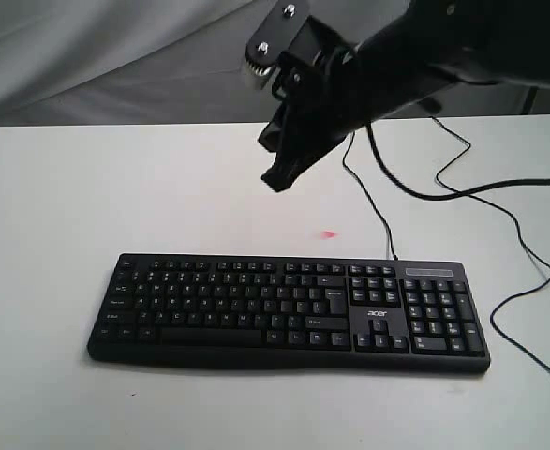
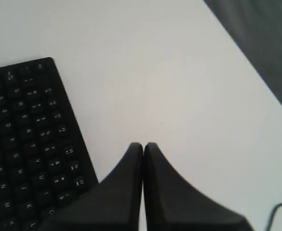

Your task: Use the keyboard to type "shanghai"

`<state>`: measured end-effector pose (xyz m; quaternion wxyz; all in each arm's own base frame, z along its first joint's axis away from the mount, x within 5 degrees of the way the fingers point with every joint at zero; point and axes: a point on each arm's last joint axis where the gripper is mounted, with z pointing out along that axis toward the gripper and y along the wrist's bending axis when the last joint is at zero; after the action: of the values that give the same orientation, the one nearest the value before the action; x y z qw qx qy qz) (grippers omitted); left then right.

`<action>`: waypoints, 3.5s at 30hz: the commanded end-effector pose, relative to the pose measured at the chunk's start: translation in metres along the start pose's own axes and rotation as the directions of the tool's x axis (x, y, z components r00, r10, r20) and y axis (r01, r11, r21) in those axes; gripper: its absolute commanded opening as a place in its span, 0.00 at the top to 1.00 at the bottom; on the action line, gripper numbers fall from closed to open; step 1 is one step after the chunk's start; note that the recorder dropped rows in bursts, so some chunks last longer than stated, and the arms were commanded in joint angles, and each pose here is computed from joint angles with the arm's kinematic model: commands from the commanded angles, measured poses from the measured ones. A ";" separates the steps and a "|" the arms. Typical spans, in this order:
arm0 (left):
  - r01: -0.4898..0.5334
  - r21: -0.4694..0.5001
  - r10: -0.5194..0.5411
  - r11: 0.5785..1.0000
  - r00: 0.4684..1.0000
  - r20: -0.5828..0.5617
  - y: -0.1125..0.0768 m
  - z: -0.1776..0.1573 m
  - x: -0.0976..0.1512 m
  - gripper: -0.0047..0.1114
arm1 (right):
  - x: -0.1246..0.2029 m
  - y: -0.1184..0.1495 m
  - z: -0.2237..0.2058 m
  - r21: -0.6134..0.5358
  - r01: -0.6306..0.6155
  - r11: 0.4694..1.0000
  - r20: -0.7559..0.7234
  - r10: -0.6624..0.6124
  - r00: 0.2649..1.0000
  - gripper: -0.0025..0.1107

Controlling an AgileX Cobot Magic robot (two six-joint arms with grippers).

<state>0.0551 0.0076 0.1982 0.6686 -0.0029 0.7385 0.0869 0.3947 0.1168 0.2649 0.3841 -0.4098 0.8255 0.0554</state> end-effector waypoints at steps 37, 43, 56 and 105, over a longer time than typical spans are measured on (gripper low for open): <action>0.003 0.005 -0.003 1.000 1.000 -0.005 0.000 0.001 0.002 0.95 | -0.018 0.113 0.125 -0.319 0.151 0.936 0.157 -0.105 0.982 0.98; 0.003 0.005 -0.003 1.000 1.000 -0.005 0.000 0.001 0.002 0.95 | -0.020 0.111 0.140 -0.330 0.142 0.933 0.131 -0.104 0.986 0.98; 0.003 0.005 -0.003 1.000 1.000 -0.005 0.000 0.001 0.002 0.95 | -0.010 0.110 0.152 -0.341 0.159 0.927 0.051 -0.150 0.987 0.98; 0.003 0.005 -0.003 1.000 1.000 -0.005 0.000 0.001 0.002 0.95 | 0.007 0.107 0.161 -0.378 0.243 0.893 0.035 -0.249 0.968 0.98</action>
<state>0.0551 0.0076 0.1981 0.6684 -0.0029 0.7387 0.0869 0.4078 0.2505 0.1217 0.2918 -0.5805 0.7428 0.1613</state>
